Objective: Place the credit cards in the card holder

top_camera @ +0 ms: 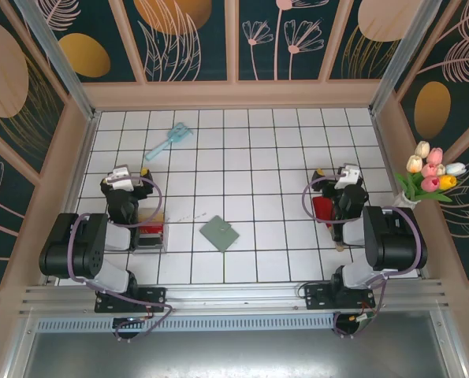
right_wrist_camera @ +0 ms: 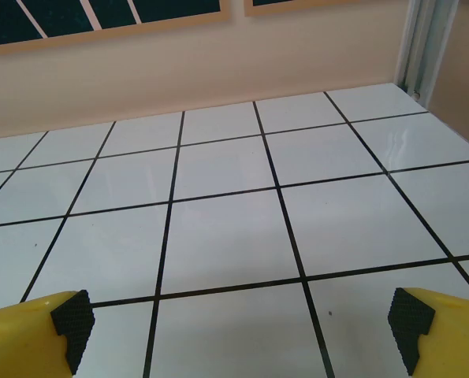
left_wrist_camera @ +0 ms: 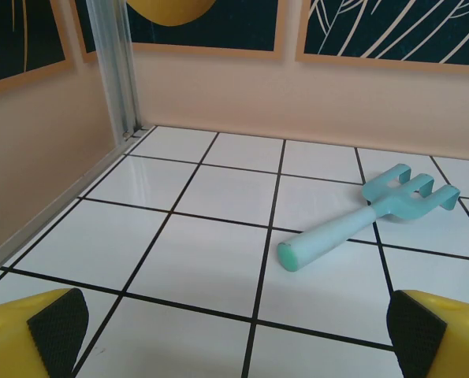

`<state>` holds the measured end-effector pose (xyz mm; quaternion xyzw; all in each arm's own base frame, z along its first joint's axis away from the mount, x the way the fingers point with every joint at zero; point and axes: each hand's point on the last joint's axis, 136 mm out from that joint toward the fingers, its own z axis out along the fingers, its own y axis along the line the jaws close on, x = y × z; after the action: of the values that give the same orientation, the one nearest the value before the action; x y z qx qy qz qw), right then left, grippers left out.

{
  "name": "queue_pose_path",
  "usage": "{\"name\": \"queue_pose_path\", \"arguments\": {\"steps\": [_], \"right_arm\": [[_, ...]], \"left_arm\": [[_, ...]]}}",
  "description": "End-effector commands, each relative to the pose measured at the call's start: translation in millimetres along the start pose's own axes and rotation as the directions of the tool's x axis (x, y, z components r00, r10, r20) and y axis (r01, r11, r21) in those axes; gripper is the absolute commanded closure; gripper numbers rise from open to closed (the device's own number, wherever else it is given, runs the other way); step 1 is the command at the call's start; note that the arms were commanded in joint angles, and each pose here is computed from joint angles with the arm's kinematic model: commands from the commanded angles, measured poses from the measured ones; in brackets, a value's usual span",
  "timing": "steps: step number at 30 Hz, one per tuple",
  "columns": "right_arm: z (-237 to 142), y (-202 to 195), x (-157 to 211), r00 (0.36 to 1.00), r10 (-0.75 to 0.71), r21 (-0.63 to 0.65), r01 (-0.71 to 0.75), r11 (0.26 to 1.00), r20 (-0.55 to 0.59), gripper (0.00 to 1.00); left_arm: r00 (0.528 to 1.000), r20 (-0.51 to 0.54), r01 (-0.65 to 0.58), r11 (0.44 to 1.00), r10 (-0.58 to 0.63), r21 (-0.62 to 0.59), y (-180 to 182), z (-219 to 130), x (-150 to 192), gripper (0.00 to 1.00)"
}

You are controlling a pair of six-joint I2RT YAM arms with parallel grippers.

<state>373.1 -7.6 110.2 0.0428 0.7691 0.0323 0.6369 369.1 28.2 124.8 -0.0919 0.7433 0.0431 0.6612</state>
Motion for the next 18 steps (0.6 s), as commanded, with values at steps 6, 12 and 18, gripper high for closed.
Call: {"name": "queue_pose_path", "arguments": {"steps": [6,12,18], "right_arm": [[3,1,-10,0.999,0.005,-0.013,-0.005,1.000,0.032,0.01],[3,2,-10,0.999,0.005,-0.015,-0.005,1.000,0.033,0.01],[3,7,-12,0.999,-0.009,-0.033,0.010,0.999,0.032,0.01]], "left_arm": [[0.999,0.037,0.014,1.000,-0.015,0.018,-3,3,-13,0.01],[0.999,0.038,0.013,1.000,-0.013,0.018,-3,3,-13,0.01],[0.997,0.081,0.011,0.998,-0.016,0.059,-8,-9,-21,0.01]]}}
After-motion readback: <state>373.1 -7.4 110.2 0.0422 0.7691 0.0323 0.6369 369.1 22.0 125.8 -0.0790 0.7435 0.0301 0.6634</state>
